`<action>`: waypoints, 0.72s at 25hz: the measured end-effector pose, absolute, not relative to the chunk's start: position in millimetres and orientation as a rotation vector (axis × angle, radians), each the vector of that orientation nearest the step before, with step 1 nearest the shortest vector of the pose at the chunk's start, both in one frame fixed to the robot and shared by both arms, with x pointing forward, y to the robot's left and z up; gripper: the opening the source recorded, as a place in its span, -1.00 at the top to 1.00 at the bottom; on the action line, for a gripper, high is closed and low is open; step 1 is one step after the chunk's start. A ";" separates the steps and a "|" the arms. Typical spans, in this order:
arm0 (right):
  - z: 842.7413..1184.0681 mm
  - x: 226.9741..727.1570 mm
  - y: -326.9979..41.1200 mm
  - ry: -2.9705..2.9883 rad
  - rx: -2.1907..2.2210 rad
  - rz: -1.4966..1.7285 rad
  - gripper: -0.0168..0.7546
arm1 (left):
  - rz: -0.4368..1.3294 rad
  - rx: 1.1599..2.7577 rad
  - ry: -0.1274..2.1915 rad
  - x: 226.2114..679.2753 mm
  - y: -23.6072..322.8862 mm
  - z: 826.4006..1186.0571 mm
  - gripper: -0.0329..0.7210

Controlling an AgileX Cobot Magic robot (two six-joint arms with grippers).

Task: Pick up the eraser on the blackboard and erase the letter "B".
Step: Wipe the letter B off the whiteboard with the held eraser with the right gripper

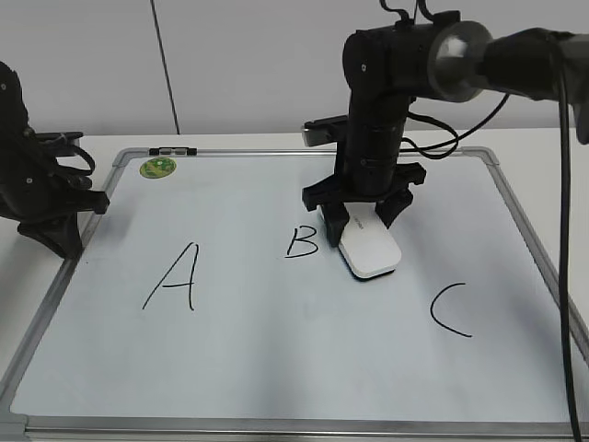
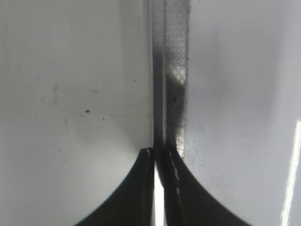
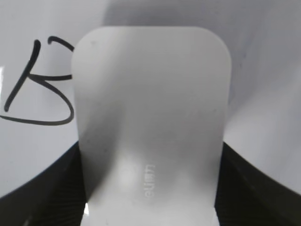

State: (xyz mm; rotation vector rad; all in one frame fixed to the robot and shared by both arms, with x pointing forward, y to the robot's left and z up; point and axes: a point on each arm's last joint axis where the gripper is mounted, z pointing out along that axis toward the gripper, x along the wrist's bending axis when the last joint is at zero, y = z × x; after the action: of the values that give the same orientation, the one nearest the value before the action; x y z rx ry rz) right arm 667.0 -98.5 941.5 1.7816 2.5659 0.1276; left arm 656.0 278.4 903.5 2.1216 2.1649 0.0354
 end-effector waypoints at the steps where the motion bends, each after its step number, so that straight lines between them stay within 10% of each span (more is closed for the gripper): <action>1: 940.9 667.3 -98.4 2.566 1.781 0.127 -0.38 | 0.035 2.122 2.165 656.0 278.4 903.5 0.86; 18: 930.1 664.0 -69.8 2.615 1.689 0.079 -0.38 | 0.026 2.111 2.167 656.0 277.7 903.5 0.86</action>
State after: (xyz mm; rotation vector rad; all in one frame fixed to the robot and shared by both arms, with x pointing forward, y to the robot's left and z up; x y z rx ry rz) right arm 664.0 -69.8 930.1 1.6886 2.6148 0.0788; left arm 656.0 277.7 903.5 2.1111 2.1673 0.0261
